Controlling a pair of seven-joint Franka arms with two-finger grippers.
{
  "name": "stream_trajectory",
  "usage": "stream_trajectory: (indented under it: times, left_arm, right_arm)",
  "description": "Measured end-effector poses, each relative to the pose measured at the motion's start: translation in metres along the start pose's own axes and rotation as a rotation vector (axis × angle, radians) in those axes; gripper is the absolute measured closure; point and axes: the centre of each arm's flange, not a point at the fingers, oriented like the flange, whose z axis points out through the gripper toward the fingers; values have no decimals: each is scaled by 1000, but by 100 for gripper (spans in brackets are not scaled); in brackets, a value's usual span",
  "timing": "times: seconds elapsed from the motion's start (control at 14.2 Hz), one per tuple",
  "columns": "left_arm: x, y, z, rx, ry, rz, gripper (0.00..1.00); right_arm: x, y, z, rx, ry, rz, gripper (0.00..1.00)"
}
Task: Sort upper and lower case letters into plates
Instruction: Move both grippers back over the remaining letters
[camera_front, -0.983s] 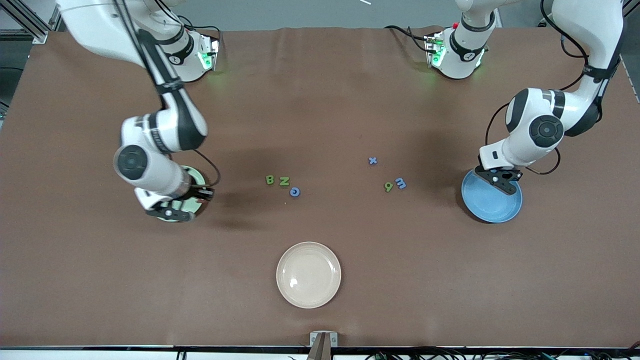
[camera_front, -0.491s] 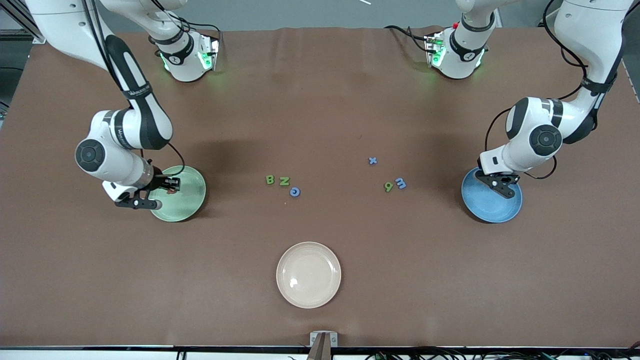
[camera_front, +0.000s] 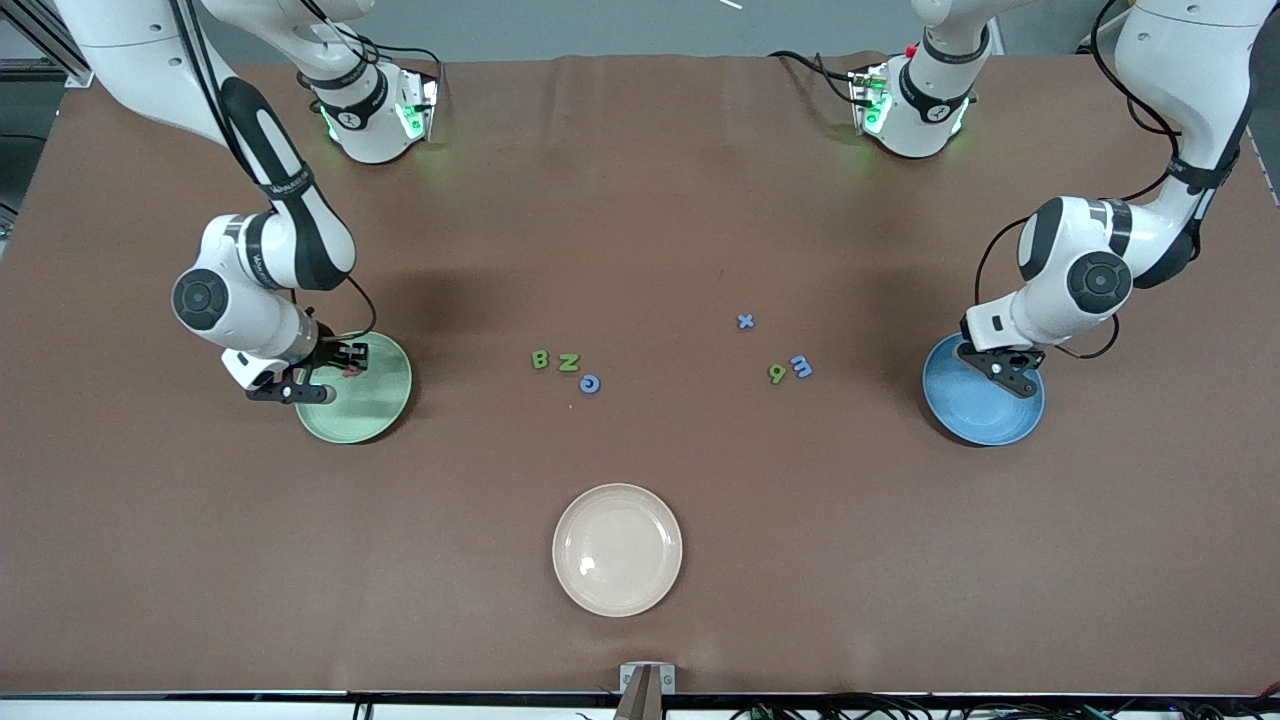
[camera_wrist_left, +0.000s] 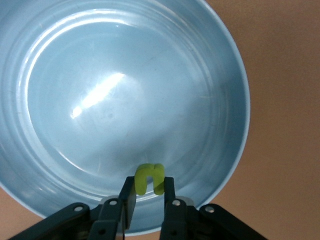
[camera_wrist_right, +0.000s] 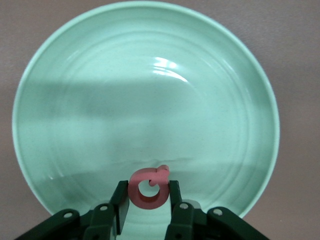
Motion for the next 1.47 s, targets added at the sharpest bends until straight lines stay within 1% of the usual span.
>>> stream_trajectory:
  times: [0.07, 0.14, 0.21, 0.28, 0.35, 0.42, 0.49, 0.7, 0.91, 1.05, 1.19, 1.33, 1.47]
  left_arm:
    - [1, -1, -1, 2, 3, -1, 59]
    - [1, -4, -4, 7, 8, -5, 48]
    - [0, -9, -10, 16, 16, -14, 39]
    - [-1, -14, -19, 26, 21, -22, 28]
    - [0, -13, -30, 29, 17, -24, 19]
    - [6, -8, -45, 21, 15, -32, 10]
    - [14, 0, -61, 6, 15, -40, 0]
    - [50, 37, -107, -27, 9, -50, 0]
    - [87, 85, -136, -27, 32, -140, 0]
    - [106, 120, -144, -46, 48, -254, 0]
    - [121, 156, -145, -90, 44, -407, 0]
    - [135, 194, -145, -112, 32, -566, 0]
    - [147, 230, -142, -131, 36, -699, 0]
  right_arm:
    - [0, -2, 0, 0, 1, -3, 48]
    - [1, -2, -1, 0, 2, -4, 39]
    - [3, -5, -4, 1, 1, -5, 28]
    - [6, -12, -9, 2, -2, 2, 19]
    - [11, -24, -16, 3, -4, 25, 8]
    - [16, -46, -26, 3, 0, 56, 0]
    - [18, -73, -34, 3, 10, 88, 0]
    - [7, -155, -42, 4, 40, 175, 0]
    - [-8, -203, -26, 12, 69, 265, 0]
    - [-16, -225, -9, 14, 77, 321, 0]
    - [-21, -243, 3, 21, 87, 369, 0]
    - [-27, -260, 13, 32, 102, 400, 0]
    - [-33, -273, 23, 39, 111, 419, 0]
